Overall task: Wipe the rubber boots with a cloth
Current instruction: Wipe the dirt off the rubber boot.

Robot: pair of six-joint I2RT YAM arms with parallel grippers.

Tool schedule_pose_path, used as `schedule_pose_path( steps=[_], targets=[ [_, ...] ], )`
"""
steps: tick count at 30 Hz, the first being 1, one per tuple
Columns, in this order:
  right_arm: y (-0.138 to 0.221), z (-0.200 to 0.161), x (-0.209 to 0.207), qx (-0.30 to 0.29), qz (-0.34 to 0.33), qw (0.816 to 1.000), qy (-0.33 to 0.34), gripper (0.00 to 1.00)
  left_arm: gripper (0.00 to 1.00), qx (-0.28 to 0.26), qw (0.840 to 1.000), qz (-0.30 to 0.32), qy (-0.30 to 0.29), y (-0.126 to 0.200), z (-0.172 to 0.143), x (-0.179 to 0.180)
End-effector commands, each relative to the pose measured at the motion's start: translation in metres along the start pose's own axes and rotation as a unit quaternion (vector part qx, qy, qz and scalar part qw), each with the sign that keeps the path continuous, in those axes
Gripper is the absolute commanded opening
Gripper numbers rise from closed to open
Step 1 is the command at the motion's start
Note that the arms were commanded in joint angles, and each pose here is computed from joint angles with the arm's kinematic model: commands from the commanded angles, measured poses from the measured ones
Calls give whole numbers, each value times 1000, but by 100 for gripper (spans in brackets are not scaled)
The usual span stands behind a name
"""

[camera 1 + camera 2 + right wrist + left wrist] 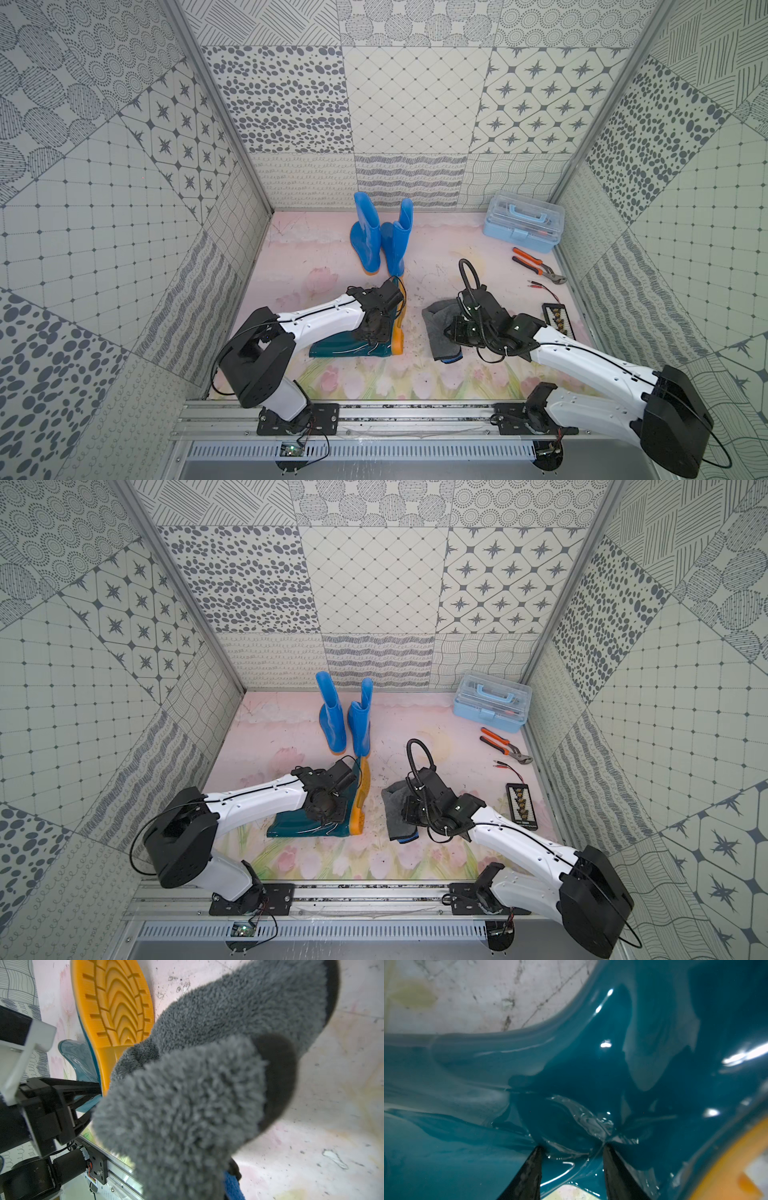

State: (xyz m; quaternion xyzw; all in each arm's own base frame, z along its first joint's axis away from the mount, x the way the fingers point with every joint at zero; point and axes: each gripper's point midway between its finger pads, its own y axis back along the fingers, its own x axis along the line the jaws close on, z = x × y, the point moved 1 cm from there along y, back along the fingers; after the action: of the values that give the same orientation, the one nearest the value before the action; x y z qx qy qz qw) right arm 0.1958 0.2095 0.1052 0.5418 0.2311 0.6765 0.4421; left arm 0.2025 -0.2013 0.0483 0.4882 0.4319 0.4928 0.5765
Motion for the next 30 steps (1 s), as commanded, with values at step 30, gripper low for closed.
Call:
schedule_pose_path(
  steps=[30],
  targets=[
    [76,45,-24,-77,-45,996,-9,4,55,-111,969,-213,-58,82,41,-156]
  ],
)
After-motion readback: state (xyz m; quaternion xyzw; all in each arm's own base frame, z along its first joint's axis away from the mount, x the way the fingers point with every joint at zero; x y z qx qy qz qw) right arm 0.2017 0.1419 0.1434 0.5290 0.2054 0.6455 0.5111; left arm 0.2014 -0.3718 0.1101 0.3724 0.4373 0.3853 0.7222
